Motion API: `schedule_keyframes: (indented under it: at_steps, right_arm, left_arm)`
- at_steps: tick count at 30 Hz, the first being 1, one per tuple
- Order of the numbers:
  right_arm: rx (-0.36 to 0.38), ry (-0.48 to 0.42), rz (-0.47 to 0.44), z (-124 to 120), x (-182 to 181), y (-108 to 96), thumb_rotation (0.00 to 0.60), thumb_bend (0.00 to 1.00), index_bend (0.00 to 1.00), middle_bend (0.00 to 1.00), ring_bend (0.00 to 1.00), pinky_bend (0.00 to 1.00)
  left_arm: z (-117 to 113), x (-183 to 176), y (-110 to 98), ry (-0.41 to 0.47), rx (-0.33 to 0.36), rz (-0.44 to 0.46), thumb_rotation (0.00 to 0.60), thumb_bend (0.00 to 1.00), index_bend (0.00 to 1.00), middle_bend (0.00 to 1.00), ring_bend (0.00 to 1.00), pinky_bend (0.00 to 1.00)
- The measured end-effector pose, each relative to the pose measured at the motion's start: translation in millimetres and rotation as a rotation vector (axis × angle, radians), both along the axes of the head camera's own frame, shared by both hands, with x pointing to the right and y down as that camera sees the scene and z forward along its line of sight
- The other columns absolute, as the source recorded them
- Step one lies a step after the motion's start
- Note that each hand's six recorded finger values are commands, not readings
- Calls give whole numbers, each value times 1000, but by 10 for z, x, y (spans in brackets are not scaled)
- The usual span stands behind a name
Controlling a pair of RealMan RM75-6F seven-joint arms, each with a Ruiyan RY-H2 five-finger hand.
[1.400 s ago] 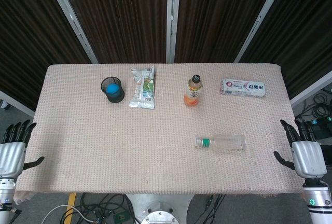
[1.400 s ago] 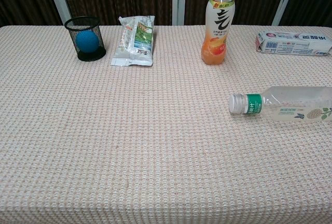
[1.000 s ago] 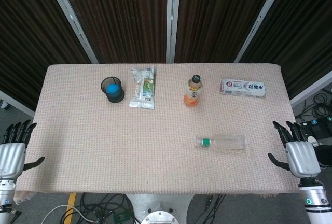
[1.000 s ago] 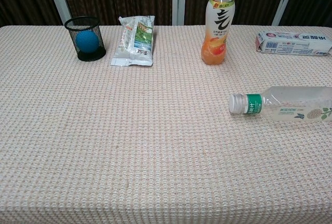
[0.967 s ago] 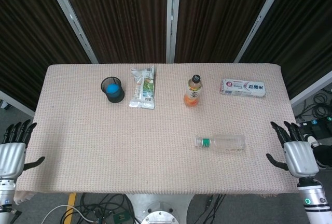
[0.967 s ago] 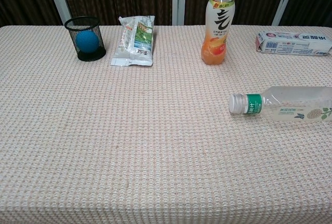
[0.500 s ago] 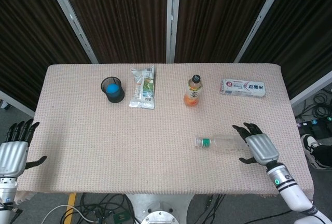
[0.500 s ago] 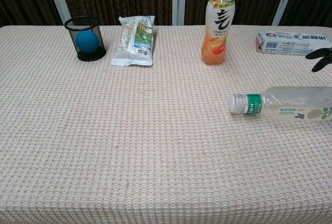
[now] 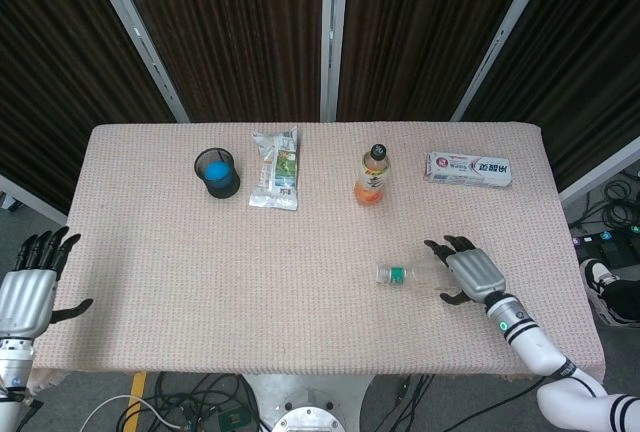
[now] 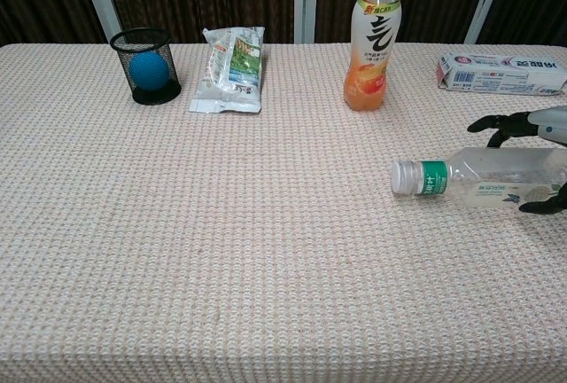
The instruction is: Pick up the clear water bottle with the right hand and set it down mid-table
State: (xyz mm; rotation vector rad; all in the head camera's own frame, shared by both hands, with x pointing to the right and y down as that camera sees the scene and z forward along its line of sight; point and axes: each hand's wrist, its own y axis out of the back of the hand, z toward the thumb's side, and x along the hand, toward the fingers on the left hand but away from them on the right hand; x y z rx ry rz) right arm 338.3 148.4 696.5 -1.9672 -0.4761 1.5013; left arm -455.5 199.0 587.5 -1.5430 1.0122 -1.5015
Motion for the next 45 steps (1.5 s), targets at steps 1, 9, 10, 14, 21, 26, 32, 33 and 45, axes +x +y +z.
schedule_keyframes:
  at_steps: [1,9,10,14,21,26,32,33,45]
  right_arm:
    - [0,-5,-1,18,-17,-6,600,262,202,318,167,209]
    - [85,-102,31,-84,-152,-159,600,439,591,490,409,466]
    - [93,-134,42,-114,-190,-190,600,446,594,498,420,470]
    - [113,-263,70,-216,-365,-294,600,451,620,516,436,477]
    - [91,-515,89,-282,-843,-450,600,494,646,527,451,474]
    - [59,-664,98,-281,-1215,-539,600,529,664,538,463,474]
    - [8,-780,98,-265,-1563,-586,600,541,677,543,466,474]
    - [3,-790,96,-261,-1602,-587,600,543,679,544,468,474]
    - [-43,-836,67,-242,-1872,-557,600,567,689,552,473,474]
  left_arm:
    - [2,4,-5,1,0,2,600,0,119,43,0,7]
    - [-6,171,-223,93,37,36,600,0,153,120,3,12]
    - [-9,213,-269,115,45,48,600,0,160,126,4,16]
    - [-28,524,-540,235,75,140,600,0,164,131,4,28]
    - [-38,1146,-874,375,68,320,600,0,159,131,4,44]
    - [-40,1548,-983,447,69,413,600,0,148,131,4,44]
    - [-1,1877,-1057,503,75,461,600,0,147,131,4,44]
    - [6,1914,-1062,508,75,467,600,0,146,131,4,44]
    - [91,2280,-1141,594,73,486,600,0,146,130,4,45]
